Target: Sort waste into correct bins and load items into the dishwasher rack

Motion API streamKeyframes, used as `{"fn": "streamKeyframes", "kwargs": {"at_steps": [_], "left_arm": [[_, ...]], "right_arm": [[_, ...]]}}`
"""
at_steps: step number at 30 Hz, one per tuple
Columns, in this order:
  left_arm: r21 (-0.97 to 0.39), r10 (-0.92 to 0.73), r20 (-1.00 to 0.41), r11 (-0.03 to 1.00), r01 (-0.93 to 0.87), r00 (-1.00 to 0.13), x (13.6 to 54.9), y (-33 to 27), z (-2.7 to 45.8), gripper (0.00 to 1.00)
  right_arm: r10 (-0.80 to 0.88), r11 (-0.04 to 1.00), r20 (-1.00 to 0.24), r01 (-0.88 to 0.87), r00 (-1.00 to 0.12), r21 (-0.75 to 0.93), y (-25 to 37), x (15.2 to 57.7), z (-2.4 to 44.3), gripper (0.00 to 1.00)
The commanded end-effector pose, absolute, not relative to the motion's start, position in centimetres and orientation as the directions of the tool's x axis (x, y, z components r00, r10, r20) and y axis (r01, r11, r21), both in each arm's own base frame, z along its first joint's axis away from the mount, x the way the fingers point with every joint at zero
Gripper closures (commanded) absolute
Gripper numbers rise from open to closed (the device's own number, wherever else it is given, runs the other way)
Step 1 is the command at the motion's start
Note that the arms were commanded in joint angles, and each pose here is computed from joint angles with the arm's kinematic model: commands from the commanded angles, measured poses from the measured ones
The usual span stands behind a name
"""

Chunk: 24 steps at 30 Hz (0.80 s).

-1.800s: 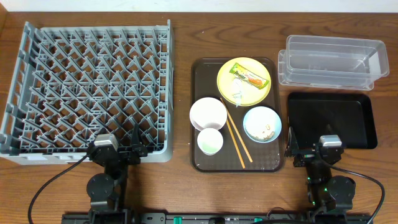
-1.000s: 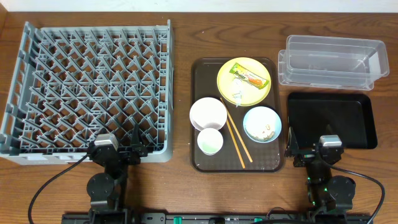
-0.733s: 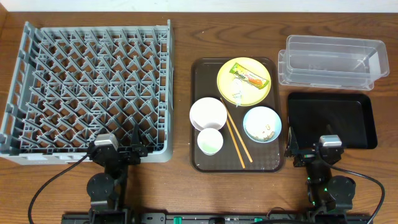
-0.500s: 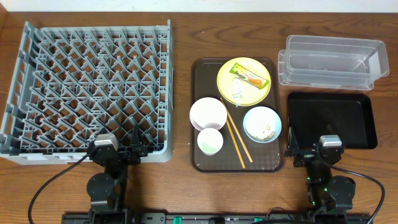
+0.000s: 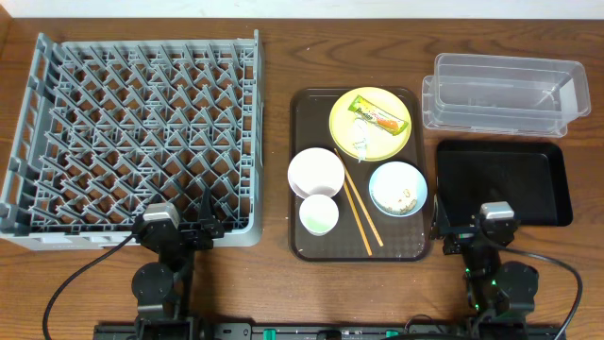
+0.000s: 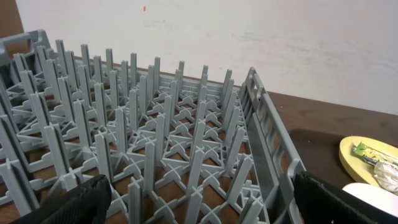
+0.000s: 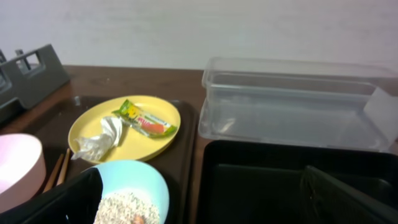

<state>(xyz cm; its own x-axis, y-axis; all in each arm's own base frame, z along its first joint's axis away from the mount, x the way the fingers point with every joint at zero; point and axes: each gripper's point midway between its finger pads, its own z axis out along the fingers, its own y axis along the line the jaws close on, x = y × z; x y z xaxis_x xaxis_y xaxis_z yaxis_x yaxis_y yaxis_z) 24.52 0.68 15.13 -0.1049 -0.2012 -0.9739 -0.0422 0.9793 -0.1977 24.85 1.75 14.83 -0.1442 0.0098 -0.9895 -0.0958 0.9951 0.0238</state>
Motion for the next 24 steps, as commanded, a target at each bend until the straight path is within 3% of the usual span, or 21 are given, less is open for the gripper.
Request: {"fn": "streamKeyframes", "kwargs": {"at_steps": [1,7,12,18,24], "left_arm": [[-0.202,-0.205,-0.965,0.979,-0.038,-0.162,24.5,0.4,13.4,0.05],[-0.202,-0.205,-0.965,0.979,-0.038,-0.162,24.5,0.4,13.4,0.05],[-0.202,-0.205,-0.965,0.979,-0.038,-0.162,24.5,0.4,13.4,0.05],[-0.201,-0.205,-0.965,0.979,-0.038,-0.162,24.5,0.4,13.4,0.05],[-0.201,-0.205,-0.965,0.979,-0.038,-0.162,24.5,0.4,13.4,0.05]], "right_arm": [[0.021,0.994,-0.991,-0.101,-0.136,0.035,1.8,25.2,17.5,0.01],[0.021,0.988,-0.967,-0.141,-0.254,0.058,2.6,27.6,19.7,0.01],[0.019,0.97,-0.899,-0.209,-0.437,0.122,4.2,30.7,21.3,0.01],[-0.074,0.952,-0.727,-0.266,-0.683,0.154,7.0,33.9,21.4,0.01],[-0.235,0.921,-0.571,-0.368,-0.787,0.127,10.7,35.9,21.2,0.01]]}}
